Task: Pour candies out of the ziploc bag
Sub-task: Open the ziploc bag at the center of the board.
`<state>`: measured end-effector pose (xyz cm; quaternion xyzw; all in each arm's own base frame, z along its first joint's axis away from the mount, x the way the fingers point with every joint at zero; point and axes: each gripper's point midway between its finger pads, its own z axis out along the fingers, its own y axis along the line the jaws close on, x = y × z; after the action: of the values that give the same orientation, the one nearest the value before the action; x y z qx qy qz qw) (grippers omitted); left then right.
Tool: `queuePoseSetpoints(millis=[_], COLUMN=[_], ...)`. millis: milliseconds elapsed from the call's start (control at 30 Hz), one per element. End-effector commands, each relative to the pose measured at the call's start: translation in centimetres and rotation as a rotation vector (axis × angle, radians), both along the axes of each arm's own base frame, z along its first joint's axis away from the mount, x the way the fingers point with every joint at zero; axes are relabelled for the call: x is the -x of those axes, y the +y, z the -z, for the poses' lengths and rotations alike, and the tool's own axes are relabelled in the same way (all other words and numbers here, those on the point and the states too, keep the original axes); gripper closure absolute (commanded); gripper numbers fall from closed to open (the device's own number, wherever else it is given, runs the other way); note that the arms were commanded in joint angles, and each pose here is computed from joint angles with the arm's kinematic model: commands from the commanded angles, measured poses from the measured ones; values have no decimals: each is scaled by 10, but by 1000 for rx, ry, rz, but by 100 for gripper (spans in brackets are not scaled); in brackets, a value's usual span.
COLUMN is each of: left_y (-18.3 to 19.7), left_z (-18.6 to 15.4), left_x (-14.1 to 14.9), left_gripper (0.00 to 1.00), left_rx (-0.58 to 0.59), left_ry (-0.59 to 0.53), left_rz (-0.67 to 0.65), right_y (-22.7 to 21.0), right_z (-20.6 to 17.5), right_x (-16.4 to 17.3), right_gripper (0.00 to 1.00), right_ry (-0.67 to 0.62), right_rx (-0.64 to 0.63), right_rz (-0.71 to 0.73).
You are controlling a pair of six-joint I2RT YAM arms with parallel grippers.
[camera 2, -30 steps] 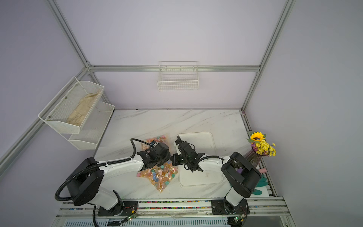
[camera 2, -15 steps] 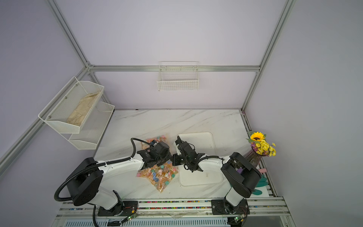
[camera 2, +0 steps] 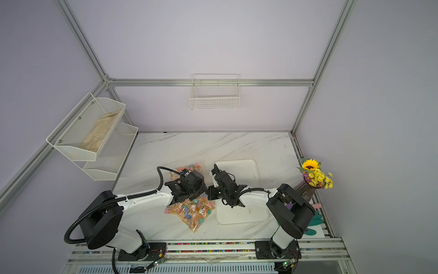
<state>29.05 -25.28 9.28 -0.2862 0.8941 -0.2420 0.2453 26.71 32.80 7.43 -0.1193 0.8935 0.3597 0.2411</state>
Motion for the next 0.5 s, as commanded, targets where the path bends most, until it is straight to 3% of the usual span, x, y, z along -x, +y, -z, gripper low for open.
queuePoseSetpoints(millis=[0, 167, 467], left_y=[9, 9, 11], left_z=[-13, -8, 6], left_x=[-1, 1, 6], left_gripper=[71, 74, 71], left_rx=[31, 35, -8], left_ry=[-48, -37, 32], left_rz=[-42, -40, -45], right_y=[3, 3, 3], right_z=[-12, -12, -13], right_x=[-9, -9, -9], right_gripper=[100, 100, 100], right_ry=[-28, -28, -29], right_rx=[-22, -22, -21], right_rz=[15, 14, 15])
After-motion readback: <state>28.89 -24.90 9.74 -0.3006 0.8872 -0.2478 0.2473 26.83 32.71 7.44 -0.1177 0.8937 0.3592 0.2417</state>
